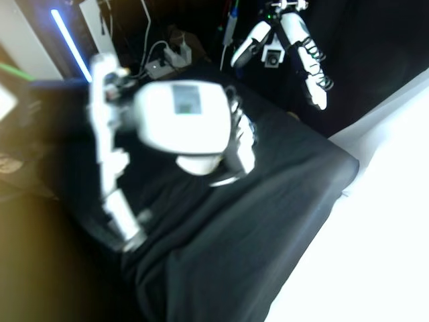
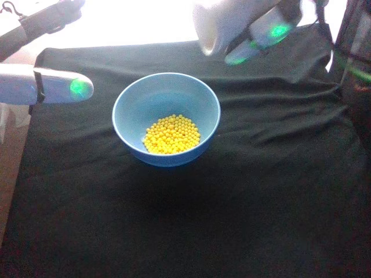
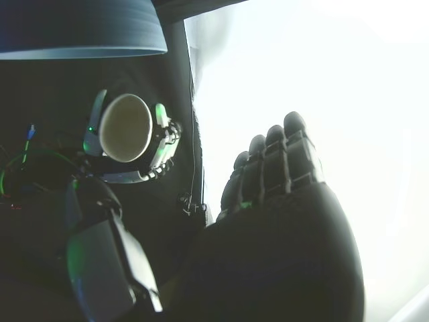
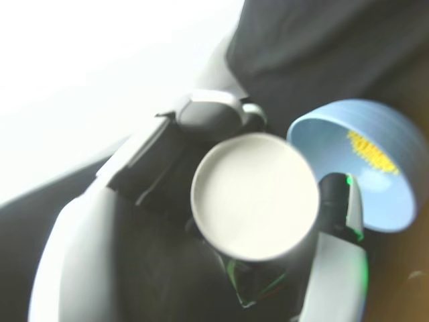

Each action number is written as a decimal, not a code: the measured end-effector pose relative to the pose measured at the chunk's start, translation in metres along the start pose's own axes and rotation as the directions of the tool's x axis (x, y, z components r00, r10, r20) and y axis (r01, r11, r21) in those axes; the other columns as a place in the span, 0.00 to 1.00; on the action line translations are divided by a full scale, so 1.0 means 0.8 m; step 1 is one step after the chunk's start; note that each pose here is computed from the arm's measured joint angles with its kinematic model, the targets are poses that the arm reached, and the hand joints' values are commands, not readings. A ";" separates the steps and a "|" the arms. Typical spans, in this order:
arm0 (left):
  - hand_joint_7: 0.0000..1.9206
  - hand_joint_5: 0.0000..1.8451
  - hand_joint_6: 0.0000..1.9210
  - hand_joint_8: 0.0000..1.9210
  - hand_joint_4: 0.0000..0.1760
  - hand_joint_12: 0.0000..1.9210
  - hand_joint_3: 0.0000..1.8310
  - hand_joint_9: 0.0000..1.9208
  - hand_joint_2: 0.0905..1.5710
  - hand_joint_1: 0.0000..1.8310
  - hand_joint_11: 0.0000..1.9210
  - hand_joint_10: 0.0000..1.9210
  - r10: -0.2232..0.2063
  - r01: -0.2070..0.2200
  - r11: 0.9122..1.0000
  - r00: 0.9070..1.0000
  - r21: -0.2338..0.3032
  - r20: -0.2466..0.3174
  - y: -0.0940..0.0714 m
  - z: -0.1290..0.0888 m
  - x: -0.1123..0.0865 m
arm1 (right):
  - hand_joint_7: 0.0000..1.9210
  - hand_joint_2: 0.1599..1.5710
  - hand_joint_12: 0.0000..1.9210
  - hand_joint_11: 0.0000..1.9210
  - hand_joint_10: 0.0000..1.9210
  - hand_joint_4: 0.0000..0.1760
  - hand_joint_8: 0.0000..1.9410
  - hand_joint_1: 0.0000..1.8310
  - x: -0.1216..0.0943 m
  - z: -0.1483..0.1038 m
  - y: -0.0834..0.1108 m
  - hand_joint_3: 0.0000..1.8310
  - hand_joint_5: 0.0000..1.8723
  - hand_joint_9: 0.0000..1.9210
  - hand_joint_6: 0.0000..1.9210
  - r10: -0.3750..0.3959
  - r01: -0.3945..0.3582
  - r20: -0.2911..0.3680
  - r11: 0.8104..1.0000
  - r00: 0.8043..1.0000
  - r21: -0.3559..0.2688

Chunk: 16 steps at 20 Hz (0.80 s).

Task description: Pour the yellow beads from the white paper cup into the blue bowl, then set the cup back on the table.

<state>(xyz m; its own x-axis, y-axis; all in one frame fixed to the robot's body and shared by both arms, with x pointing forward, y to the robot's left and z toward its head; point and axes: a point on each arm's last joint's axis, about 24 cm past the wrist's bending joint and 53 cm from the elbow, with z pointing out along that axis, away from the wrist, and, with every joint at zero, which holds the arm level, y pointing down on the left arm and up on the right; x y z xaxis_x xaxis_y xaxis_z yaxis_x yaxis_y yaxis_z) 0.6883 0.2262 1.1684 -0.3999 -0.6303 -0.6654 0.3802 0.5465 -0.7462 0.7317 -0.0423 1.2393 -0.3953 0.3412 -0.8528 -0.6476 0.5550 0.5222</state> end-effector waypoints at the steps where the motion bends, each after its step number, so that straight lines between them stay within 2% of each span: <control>1: 0.10 0.01 0.00 0.01 0.00 0.09 0.00 0.06 0.49 0.29 0.05 0.01 -0.001 0.001 1.000 1.000 -0.001 -0.001 0.000 0.000 0.000 | 0.67 0.62 0.66 0.60 0.17 0.00 0.31 0.70 -0.007 -0.004 -0.003 0.00 0.56 0.75 0.40 0.032 -0.032 0.018 0.999 0.999 -0.002; 2: 0.10 0.01 0.00 0.01 0.03 0.09 0.00 0.05 0.48 0.29 0.05 0.00 -0.002 0.002 1.000 1.000 0.001 0.001 0.000 0.000 0.000 | 0.66 0.63 0.70 0.57 0.17 0.00 0.29 0.69 -0.010 -0.009 -0.006 0.00 0.55 0.74 0.44 0.069 -0.069 0.033 0.998 0.997 -0.005; 3: 0.10 0.01 0.00 0.01 0.03 0.09 0.00 0.05 0.48 0.29 0.05 0.00 -0.002 0.002 1.000 1.000 0.001 0.001 0.000 0.000 0.000 | 0.66 0.63 0.70 0.57 0.17 0.00 0.29 0.69 -0.010 -0.011 -0.008 0.00 0.55 0.74 0.44 0.095 -0.094 0.040 0.996 0.995 -0.008; 4: 0.09 0.01 0.00 0.00 0.07 0.10 0.00 0.05 0.47 0.29 0.05 0.00 -0.001 0.001 1.000 1.000 0.001 0.001 0.000 0.000 0.000 | 0.63 0.64 0.69 0.57 0.19 0.00 0.34 0.69 -0.007 -0.013 -0.010 0.00 0.54 0.73 0.45 0.110 -0.110 0.039 0.994 0.993 -0.008; 5: 0.11 0.01 0.00 0.01 0.07 0.09 0.00 0.05 0.46 0.30 0.04 0.00 -0.002 0.002 1.000 1.000 0.000 0.001 0.000 0.000 0.000 | 0.61 0.64 0.63 0.54 0.19 0.00 0.37 0.68 -0.001 -0.017 -0.017 0.00 0.54 0.69 0.46 0.142 -0.142 0.050 0.990 0.989 -0.008; 6: 0.11 0.01 0.00 0.01 0.07 0.09 0.00 0.05 0.46 0.30 0.04 0.00 -0.003 0.003 1.000 1.000 0.000 0.001 0.000 0.000 0.000 | 0.61 0.64 0.63 0.54 0.19 0.00 0.37 0.68 -0.001 -0.019 -0.018 0.00 0.54 0.69 0.46 0.149 -0.149 0.055 0.989 0.987 -0.007; 7: 0.09 0.00 0.00 0.00 0.00 0.08 0.00 0.05 0.47 0.29 0.02 0.00 -0.006 0.006 1.000 1.000 0.000 0.003 0.000 0.000 -0.001 | 0.63 0.63 0.62 0.52 0.17 0.00 0.36 0.69 -0.001 -0.025 -0.024 0.00 0.56 0.68 0.40 0.185 -0.185 0.071 0.983 0.980 -0.010; 8: 0.09 0.00 0.00 0.00 0.00 0.08 0.00 0.05 0.47 0.29 0.02 0.00 -0.009 0.009 1.000 1.000 -0.001 0.002 0.000 0.000 -0.001 | 0.63 0.63 0.62 0.52 0.17 0.00 0.36 0.69 -0.001 -0.030 -0.028 0.00 0.56 0.68 0.40 0.215 -0.215 0.086 0.977 0.973 -0.019; 10: 0.06 0.00 0.00 0.00 0.00 0.08 0.00 0.04 0.47 0.31 0.03 0.00 -0.012 0.013 1.000 1.000 -0.004 0.003 0.002 -0.001 -0.001 | 0.60 0.64 0.66 0.50 0.17 0.00 0.41 0.69 -0.003 -0.044 -0.042 0.00 0.56 0.68 0.41 0.272 -0.271 0.117 0.962 0.955 -0.021; 11: 0.03 0.01 0.00 0.00 0.00 0.07 0.00 0.01 0.47 0.31 0.02 0.00 -0.016 0.016 1.000 1.000 -0.006 0.005 0.003 -0.001 -0.001 | 0.58 0.66 0.67 0.47 0.18 0.00 0.45 0.68 -0.004 -0.050 -0.051 0.00 0.53 0.66 0.45 0.293 -0.294 0.134 0.956 0.947 -0.016; 12: 0.03 0.00 0.00 0.00 0.09 0.07 0.00 0.01 0.47 0.32 0.01 0.00 -0.020 0.020 1.000 1.000 -0.009 0.003 0.005 -0.003 0.000 | 0.58 0.66 0.65 0.48 0.18 0.00 0.45 0.68 -0.006 -0.057 -0.060 0.00 0.51 0.65 0.50 0.332 -0.333 0.163 0.943 0.929 -0.018; 13: 0.03 0.00 0.00 0.00 0.16 0.06 0.00 0.00 0.48 0.32 0.01 0.00 -0.021 0.021 1.000 1.000 -0.011 0.001 0.006 -0.003 0.001 | 0.59 0.66 0.61 0.50 0.17 0.00 0.42 0.68 -0.008 -0.063 -0.065 0.00 0.51 0.66 0.49 0.363 -0.364 0.185 0.931 0.913 -0.029; 14: 0.02 0.00 0.00 0.00 0.13 0.07 0.00 0.00 0.48 0.32 0.01 0.00 -0.021 0.021 1.000 1.000 -0.015 0.001 0.007 -0.003 0.001 | 0.58 0.66 0.62 0.49 0.16 0.00 0.44 0.68 -0.008 -0.072 -0.072 0.00 0.50 0.65 0.50 0.395 -0.396 0.207 0.918 0.895 -0.040; 15: 0.02 0.01 0.00 0.00 0.13 0.07 0.00 0.00 0.48 0.32 0.02 0.00 -0.024 0.024 1.000 1.000 -0.015 0.003 0.007 -0.003 0.000 | 0.58 0.66 0.64 0.49 0.16 0.00 0.45 0.68 -0.005 -0.076 -0.078 0.00 0.51 0.65 0.50 0.410 -0.412 0.215 0.911 0.887 -0.037; 16: 0.03 0.01 0.00 0.00 0.06 0.07 0.00 0.01 0.48 0.32 0.03 0.00 -0.025 0.025 1.000 1.000 -0.015 0.005 0.007 -0.003 0.000 | 0.60 0.64 0.71 0.45 0.57 0.00 0.34 0.75 -0.002 -0.084 -0.085 0.00 0.56 0.54 0.39 0.438 -0.440 0.236 0.897 0.868 -0.047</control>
<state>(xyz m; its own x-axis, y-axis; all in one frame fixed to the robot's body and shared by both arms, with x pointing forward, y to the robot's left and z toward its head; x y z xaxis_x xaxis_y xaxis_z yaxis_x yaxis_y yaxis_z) 0.6883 0.2306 1.1643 -0.4055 -0.6463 -0.6464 0.3574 0.5388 -0.7629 0.7327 -0.1318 1.2051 -0.4726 0.7180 -0.5110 -0.4374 0.3122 0.8433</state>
